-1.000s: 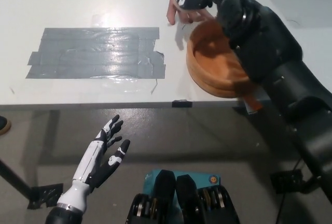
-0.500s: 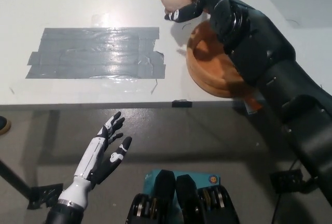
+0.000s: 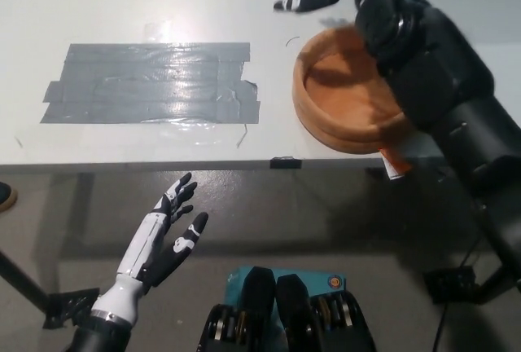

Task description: An emotional support dumpling is kept in a soft plate infront in the middle of the desk infront of the robot. The robot extends its right arm to pick up the dumpling and hands it to a person

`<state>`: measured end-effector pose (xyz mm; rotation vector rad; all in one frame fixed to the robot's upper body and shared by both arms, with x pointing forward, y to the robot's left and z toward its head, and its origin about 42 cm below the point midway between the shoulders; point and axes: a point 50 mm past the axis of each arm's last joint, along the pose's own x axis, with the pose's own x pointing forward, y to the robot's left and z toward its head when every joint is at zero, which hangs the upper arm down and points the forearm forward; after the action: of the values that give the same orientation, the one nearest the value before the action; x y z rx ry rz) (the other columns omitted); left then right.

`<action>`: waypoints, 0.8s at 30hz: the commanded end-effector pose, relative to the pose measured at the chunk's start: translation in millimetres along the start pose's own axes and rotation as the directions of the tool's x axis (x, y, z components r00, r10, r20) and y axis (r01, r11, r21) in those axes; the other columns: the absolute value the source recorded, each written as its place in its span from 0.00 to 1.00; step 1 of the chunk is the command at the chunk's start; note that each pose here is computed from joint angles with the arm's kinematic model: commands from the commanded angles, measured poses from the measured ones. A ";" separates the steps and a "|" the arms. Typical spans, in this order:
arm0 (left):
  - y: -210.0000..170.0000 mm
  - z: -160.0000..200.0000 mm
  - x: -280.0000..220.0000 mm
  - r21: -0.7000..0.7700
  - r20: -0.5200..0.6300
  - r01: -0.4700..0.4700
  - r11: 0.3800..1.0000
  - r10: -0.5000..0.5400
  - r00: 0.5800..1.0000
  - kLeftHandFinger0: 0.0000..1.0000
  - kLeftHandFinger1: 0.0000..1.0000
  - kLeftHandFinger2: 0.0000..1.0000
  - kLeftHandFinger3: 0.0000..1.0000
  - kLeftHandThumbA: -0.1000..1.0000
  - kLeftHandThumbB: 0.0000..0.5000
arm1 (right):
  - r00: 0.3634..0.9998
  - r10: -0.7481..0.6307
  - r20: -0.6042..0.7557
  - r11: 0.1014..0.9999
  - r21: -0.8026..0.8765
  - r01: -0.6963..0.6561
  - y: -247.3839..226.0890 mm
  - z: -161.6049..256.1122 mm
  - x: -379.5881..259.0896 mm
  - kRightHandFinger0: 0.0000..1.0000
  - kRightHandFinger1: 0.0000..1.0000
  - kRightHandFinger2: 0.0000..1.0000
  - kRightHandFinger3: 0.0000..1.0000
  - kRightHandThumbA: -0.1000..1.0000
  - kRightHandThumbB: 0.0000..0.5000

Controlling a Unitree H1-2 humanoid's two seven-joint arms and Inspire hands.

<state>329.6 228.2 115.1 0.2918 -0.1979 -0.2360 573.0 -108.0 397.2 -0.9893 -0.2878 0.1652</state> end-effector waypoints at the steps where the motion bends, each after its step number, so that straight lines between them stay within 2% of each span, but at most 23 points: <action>1: 12.2 15.4 16.1 0.026 0.055 -0.006 1.000 0.004 0.999 0.95 1.00 1.00 1.00 0.75 0.61 | 0.957 -0.224 0.183 0.974 0.029 0.223 -80.1 37.7 -16.9 1.00 1.00 1.00 1.00 0.98 0.98; 2: 15.3 17.2 19.4 0.023 0.061 -0.009 1.000 0.008 0.998 0.95 1.00 1.00 1.00 0.75 0.60 | 0.943 -0.248 0.220 0.968 0.026 0.248 -90.2 44.6 -25.7 1.00 1.00 1.00 1.00 1.00 1.00; 5: 18.3 20.4 25.0 0.009 0.068 -0.010 1.000 0.010 0.998 0.98 1.00 1.00 1.00 0.74 0.59 | 0.893 -0.297 0.339 0.955 0.090 0.283 -104.2 57.1 -67.2 1.00 1.00 1.00 1.00 0.98 0.90; 9: 20.4 22.8 29.1 -0.005 0.085 -0.009 1.000 0.009 0.996 1.00 1.00 1.00 1.00 0.71 0.55 | 0.847 -0.297 0.441 0.955 0.159 0.252 -94.4 60.7 -130.9 1.00 1.00 1.00 1.00 1.00 0.91; 14: 17.2 20.4 27.7 0.005 0.098 -0.001 1.000 0.000 0.995 1.00 1.00 1.00 1.00 0.72 0.52 | 0.829 -0.271 0.490 0.955 0.243 0.169 -58.4 46.6 -218.0 1.00 1.00 1.00 1.00 1.00 0.83; 16: 15.6 20.5 26.6 0.009 0.096 -0.004 1.000 0.003 0.995 1.00 1.00 1.00 1.00 0.71 0.50 | 0.823 -0.264 0.502 0.946 0.303 0.118 -37.7 41.4 -249.5 1.00 1.00 1.00 1.00 0.98 0.77; 20: 15.0 19.1 26.8 0.012 0.101 -0.009 1.000 0.007 0.995 0.99 1.00 1.00 1.00 0.72 0.53 | 0.832 -0.267 0.487 0.924 0.374 0.078 -1.1 29.7 -290.5 1.00 1.00 1.00 1.00 0.97 0.79; 24: 12.6 16.7 23.9 0.016 0.096 -0.006 1.000 0.004 0.995 0.98 1.00 1.00 1.00 0.72 0.52 | 0.855 -0.262 0.448 0.901 0.432 0.049 39.0 15.2 -315.4 1.00 1.00 1.00 1.00 0.94 0.72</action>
<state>335.3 227.9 114.8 0.2886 -0.1907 -0.2359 424.6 -149.1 286.3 -0.7612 -0.4229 0.2465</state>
